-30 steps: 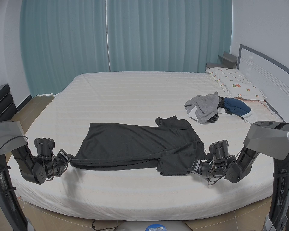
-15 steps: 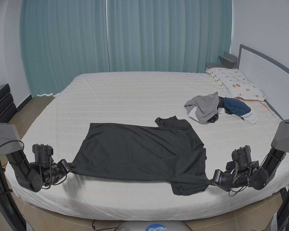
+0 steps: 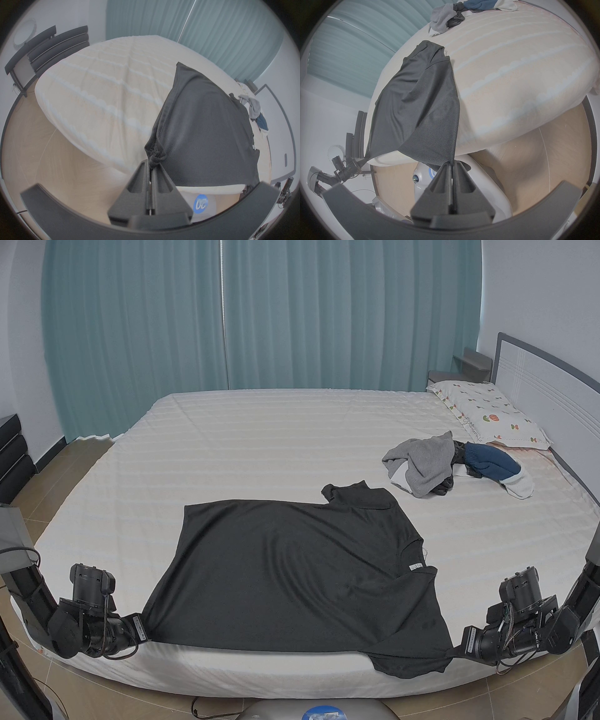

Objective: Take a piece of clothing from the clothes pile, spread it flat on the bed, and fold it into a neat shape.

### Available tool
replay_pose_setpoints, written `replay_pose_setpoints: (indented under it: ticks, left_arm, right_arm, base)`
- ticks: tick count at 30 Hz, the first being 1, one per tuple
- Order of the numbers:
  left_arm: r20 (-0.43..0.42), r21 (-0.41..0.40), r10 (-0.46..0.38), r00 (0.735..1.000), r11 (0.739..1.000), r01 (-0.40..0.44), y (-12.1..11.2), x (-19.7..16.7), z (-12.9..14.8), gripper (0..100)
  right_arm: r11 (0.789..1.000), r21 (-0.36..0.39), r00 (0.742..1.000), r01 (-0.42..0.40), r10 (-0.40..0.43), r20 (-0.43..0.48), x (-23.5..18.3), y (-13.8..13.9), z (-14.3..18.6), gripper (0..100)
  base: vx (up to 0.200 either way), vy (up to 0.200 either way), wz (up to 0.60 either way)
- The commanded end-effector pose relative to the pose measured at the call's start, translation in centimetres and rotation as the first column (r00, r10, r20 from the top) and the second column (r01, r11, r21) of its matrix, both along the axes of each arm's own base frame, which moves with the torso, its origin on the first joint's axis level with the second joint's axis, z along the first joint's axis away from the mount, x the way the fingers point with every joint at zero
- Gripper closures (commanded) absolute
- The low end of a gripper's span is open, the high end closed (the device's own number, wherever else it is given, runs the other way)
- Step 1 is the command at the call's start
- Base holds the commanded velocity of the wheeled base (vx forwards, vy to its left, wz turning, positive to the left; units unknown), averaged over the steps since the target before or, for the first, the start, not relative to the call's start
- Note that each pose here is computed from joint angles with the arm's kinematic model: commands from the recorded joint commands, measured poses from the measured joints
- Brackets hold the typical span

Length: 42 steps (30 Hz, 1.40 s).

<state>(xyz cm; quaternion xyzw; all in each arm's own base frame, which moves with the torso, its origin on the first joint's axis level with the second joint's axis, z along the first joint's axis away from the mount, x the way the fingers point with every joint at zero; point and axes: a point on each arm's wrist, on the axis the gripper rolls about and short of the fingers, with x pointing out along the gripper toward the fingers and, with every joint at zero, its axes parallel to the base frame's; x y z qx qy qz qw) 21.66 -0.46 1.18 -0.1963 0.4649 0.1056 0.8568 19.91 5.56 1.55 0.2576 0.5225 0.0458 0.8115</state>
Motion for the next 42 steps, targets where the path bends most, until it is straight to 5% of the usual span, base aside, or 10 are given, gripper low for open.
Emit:
replay_pose_setpoints:
  ticks: [1, 8, 9, 21, 22, 42]
  left_arm:
    - [-0.02, 0.006, -0.009, 1.0, 1.0, 0.009, 0.0, -0.3, -0.1, 100]
    - [-0.029, 0.011, -0.018, 0.999, 1.0, 0.018, 0.0, -0.4, -0.2, 100]
    - [-0.028, 0.011, -0.018, 0.999, 1.0, 0.018, 0.0, -0.3, -0.2, 100]
    - [-0.025, 0.01, -0.03, 0.999, 0.999, 0.031, -0.3, -0.4, -0.1, 100]
    - [-0.025, 0.01, -0.03, 0.999, 0.999, 0.031, -0.3, -0.4, -0.1, 0]
    - [0.073, -0.011, -0.022, 0.997, 1.0, 0.023, -0.3, 0.1, 1.7, 0]
  right_arm:
    - [1.0, -0.012, 1.0, -0.003, 0.003, -0.026, -0.6, -0.1, -0.3, 100]
    - [0.998, -0.037, 0.996, -0.042, 0.039, -0.076, -1.7, -0.2, -1.1, 100]
    - [0.998, -0.039, 0.996, -0.045, 0.042, -0.078, -1.8, -0.2, -1.2, 0]
    - [1.0, -0.006, 0.999, -0.023, 0.023, 0.026, 1.3, 0.4, -0.3, 0]
    - [1.0, -0.004, 0.999, -0.023, 0.023, 0.036, 1.6, 0.5, -0.2, 0]
    - [1.0, 0.002, 0.998, 0.012, -0.012, 0.056, 5.6, 0.6, -1.7, 0]
  base:
    - [0.0, 0.0, 0.0]
    - [0.0, 0.0, 0.0]
    - [0.0, 0.0, 0.0]
    - [0.0, 0.0, 0.0]
    - [0.0, 0.0, 0.0]
    - [0.0, 0.0, 0.0]
